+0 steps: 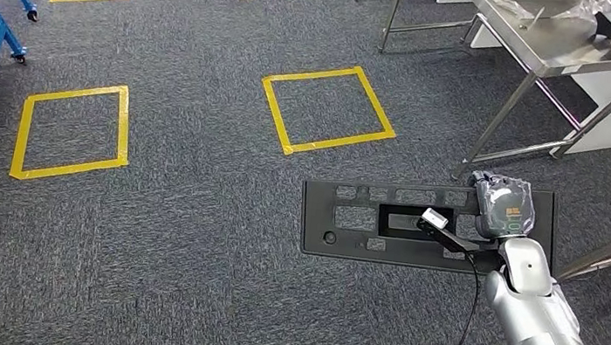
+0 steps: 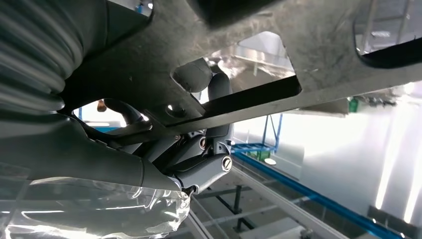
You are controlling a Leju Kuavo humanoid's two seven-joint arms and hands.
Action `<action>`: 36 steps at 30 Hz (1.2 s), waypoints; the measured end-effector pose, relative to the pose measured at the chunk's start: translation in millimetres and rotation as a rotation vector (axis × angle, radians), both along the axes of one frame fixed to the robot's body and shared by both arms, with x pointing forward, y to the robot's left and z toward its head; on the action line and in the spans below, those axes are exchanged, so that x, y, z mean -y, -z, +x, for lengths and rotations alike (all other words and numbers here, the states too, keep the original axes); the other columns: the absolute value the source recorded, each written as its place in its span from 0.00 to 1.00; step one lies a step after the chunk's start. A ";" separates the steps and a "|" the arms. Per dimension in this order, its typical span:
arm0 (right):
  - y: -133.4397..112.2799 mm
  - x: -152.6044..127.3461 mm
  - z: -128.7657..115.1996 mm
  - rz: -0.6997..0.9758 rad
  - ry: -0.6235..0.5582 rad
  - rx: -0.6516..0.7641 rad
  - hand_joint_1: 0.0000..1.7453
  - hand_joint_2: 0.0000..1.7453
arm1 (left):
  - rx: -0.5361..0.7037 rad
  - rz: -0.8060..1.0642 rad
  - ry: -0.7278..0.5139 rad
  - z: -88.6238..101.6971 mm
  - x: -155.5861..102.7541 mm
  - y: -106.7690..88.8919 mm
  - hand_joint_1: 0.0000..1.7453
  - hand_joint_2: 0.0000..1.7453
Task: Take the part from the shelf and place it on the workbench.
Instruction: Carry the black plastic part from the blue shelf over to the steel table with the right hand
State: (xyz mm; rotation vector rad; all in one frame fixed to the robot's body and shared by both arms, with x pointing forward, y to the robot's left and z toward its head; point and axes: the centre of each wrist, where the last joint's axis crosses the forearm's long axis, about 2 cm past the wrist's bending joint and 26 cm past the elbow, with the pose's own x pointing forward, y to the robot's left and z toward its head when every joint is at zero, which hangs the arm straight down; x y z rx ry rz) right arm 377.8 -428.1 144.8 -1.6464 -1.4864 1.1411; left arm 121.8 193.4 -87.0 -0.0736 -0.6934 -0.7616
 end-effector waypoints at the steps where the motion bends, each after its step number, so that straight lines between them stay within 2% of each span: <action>1: 1.3 0.0 -1.0 -0.002 0.000 -0.004 1.00 1.00 | -0.002 0.002 0.001 0.1 0.0 0.0 0.00 1.00; 36: -10.2 10.2 4.7 -0.019 0.001 0.013 1.00 1.00 | 0.009 0.005 0.079 0.9 2.6 -0.7 0.00 1.00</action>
